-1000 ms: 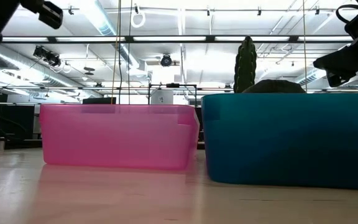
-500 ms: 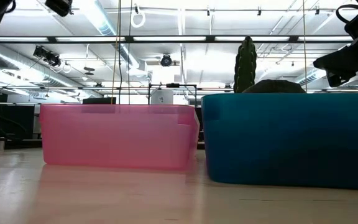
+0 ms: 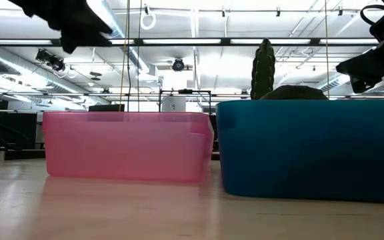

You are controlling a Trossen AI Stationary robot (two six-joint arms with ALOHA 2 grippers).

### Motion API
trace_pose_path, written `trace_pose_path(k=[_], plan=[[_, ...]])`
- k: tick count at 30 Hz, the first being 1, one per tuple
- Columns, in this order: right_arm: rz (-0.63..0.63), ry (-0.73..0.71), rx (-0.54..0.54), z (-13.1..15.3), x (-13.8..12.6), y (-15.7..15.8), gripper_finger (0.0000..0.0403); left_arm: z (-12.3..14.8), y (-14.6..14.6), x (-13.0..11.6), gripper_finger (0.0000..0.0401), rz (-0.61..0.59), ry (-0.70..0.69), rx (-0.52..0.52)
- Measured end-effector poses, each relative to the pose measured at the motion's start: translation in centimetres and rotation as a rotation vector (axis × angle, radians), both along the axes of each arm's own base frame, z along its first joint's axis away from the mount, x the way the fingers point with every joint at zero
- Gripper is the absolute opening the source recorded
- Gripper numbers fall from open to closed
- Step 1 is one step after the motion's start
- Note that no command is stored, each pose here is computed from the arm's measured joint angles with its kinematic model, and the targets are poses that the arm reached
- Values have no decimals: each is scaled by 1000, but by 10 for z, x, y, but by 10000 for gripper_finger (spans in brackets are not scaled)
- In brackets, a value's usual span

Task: Pick & Place hat
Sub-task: Put the top blue cap into the red bin

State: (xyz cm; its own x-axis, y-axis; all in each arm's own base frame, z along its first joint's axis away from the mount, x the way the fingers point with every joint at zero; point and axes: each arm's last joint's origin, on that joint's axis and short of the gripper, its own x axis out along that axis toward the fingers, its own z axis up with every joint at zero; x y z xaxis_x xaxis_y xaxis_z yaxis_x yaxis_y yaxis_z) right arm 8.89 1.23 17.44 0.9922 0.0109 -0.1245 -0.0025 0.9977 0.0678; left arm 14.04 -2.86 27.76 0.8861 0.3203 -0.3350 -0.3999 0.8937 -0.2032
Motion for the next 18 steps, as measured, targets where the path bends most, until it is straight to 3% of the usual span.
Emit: trace_pose_path(k=[9,18], plan=[[0,0,0,0,0,0,36,-17,42,10,172,317,157,-2],[0,0,0,0,0,0,36,-43,90,14,172,579,367,-88]])
